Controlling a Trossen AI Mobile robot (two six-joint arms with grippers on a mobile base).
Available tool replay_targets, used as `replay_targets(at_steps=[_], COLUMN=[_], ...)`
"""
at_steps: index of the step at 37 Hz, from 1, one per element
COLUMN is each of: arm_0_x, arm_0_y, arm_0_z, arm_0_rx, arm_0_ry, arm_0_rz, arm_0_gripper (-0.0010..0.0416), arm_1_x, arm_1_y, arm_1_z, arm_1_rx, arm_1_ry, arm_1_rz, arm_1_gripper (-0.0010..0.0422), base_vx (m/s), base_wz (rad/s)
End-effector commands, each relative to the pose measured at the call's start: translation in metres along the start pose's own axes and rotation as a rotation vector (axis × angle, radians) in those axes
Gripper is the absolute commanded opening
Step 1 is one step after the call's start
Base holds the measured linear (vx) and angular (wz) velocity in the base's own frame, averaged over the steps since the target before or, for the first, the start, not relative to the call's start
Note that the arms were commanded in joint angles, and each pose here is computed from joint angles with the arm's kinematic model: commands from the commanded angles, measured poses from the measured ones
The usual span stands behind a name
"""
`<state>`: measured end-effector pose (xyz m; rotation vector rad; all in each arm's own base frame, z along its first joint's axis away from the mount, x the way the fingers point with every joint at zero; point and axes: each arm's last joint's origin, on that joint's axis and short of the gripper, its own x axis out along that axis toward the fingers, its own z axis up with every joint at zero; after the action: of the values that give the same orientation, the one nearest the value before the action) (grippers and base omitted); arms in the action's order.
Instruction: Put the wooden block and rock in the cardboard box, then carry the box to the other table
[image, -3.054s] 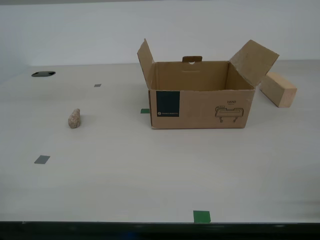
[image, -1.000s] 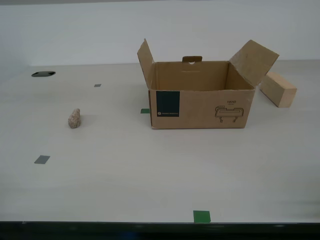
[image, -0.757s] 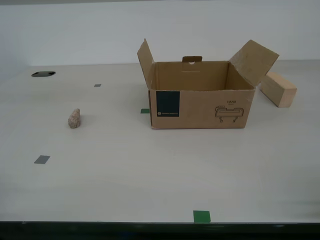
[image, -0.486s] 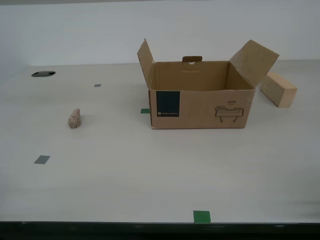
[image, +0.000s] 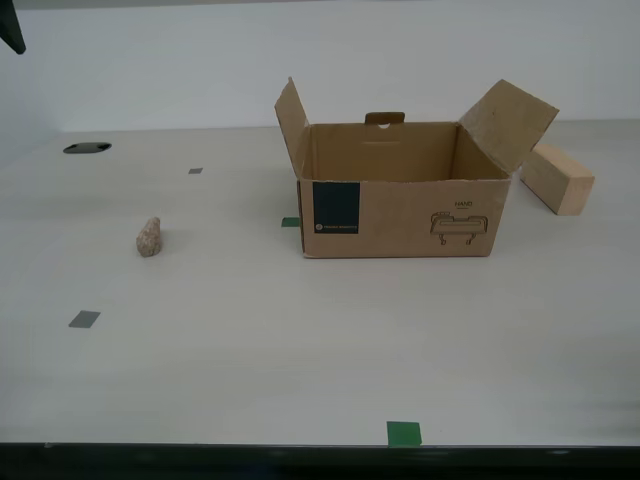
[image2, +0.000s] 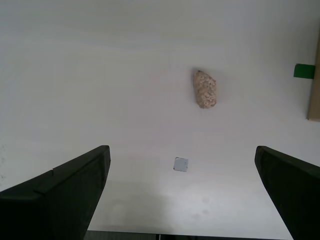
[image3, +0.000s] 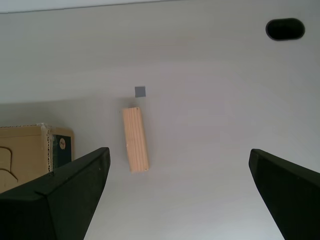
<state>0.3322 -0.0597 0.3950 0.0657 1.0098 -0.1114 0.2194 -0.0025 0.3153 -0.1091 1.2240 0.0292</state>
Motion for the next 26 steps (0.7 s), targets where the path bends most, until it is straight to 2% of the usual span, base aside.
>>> replay_targets(at_steps=[1,7,12,18,26], arm_0_x=[0.001,0.001,0.002,0.002,0.021], arm_0_y=[0.002,0.002,0.005,0.006,0.007], arm_0_z=[0.0,0.0,0.0,-0.001,-0.009], arm_0_rx=[0.011,0.011,0.006,0.005,-0.003], arm_0_ry=[0.01,0.012,0.011,0.013,0.07], arm_0_rz=[0.01,0.012,0.047,0.056,0.064], arm_0_gripper=[0.0387,0.0387,0.0387,0.0387,0.0387], arm_1_x=[0.011,0.033,0.055,0.085,0.123], arm_1_y=[0.0,-0.001,-0.002,-0.002,-0.002], arm_1_z=[0.007,0.02,0.032,0.043,0.053], arm_1_rx=[0.0,0.0,0.0,0.005,0.022], arm_1_ry=[0.034,0.059,0.08,0.13,0.184], arm_1_rz=[0.007,0.01,0.012,0.017,0.02], arm_1_gripper=[0.0396,0.0396,0.0396,0.0396,0.0396], base_vx=[0.0,0.0,0.0,0.0,0.0], base_wz=[0.0,0.0,0.0,0.0,0.0])
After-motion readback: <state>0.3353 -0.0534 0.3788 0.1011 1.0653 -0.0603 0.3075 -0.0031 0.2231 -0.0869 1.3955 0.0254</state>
